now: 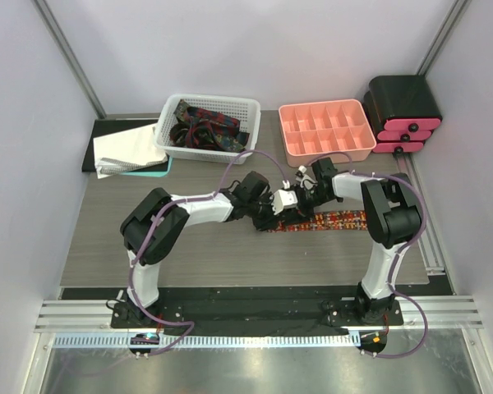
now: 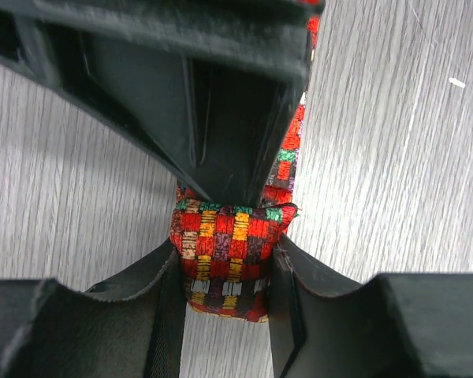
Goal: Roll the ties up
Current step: Roll the tie at the center of the board.
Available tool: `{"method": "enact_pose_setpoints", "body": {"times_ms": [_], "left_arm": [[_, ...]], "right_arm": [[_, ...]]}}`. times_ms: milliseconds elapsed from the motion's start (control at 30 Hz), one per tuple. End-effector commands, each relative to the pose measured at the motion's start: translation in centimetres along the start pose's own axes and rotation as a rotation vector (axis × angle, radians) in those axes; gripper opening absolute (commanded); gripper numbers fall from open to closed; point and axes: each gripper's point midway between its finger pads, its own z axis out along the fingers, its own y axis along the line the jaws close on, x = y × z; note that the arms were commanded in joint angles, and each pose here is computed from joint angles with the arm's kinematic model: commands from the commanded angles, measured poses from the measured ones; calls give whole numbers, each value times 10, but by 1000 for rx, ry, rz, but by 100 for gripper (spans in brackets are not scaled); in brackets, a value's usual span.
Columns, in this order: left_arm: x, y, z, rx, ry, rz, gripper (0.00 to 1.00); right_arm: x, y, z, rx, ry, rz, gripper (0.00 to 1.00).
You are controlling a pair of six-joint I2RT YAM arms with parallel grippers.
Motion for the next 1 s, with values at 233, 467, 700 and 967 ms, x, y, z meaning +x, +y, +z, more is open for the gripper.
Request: {"method": "enact_pose_setpoints", "body": {"times_ms": [233, 467, 700, 967], "left_arm": [[125, -41, 9, 74, 394, -132, 20], [125, -42, 8, 81, 397, -132, 20], [120, -43, 7, 91, 381, -120, 21], [95, -46, -4, 116, 314, -94, 29]], "right_arm": [[0, 37, -40, -119, -33, -54, 38], [3, 37, -36, -124, -34, -51, 40], [4, 4, -13, -4, -28, -52, 30], [8, -29, 8, 64, -7, 48, 19]]}}
